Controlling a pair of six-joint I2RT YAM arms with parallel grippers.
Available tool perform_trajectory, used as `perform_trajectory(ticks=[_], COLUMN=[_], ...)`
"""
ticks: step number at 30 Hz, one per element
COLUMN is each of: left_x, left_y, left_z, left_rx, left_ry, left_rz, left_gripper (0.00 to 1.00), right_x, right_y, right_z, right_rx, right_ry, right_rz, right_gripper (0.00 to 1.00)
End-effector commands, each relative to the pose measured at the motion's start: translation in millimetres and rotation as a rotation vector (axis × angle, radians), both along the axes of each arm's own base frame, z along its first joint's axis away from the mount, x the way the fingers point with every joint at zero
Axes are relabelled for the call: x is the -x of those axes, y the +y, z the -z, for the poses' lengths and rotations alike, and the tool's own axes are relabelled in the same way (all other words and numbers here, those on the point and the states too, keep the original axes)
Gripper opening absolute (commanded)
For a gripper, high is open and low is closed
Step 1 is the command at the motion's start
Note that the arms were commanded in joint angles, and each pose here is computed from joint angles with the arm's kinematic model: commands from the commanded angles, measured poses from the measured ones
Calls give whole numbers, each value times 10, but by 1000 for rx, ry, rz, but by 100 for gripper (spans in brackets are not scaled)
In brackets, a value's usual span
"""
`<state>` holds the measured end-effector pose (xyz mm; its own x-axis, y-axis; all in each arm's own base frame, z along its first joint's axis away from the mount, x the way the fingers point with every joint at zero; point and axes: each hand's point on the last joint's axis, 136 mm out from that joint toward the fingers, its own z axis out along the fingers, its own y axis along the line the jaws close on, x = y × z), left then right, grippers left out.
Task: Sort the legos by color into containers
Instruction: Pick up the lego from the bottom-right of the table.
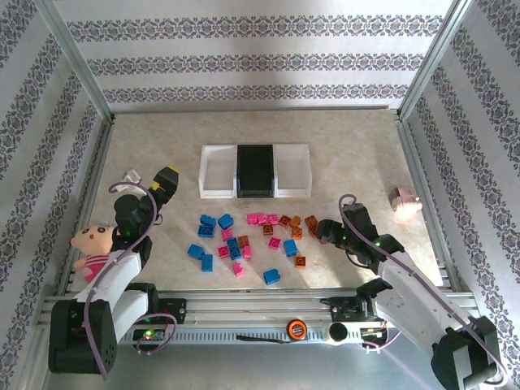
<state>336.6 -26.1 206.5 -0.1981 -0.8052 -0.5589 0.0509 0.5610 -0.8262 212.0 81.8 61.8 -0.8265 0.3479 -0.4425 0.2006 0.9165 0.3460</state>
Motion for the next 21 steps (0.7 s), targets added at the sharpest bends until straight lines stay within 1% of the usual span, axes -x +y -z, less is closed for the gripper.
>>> perform_trajectory(ticks=[1, 3, 6, 9, 12, 17, 21], left_x=[39, 44, 42, 12, -33, -50, -64], left_y=[70, 77, 93, 79, -21, -58, -130], left_z=[15, 19, 41, 76, 64, 76, 31], left_rx=[28, 41, 95, 124, 91, 93, 45], left_ry=[11, 7, -3, 12, 23, 38, 49], left_rz=[-35, -40, -52, -43, 20, 45, 95], left_gripper=[99, 99, 99, 99, 99, 99, 99], right_x=[49, 25, 3, -23, -51, -73, -71], right_y=[8, 64, 128, 181, 193, 195, 176], right_z=[149, 176, 188, 177, 165, 193, 235], right_rx=[45, 49, 71, 80, 93, 105, 116], right_ry=[61, 83, 107, 110, 110, 132, 155], right_rz=[-35, -64, -103, -128, -136, -133, -116], right_gripper=[72, 70, 64, 61, 60, 59, 58])
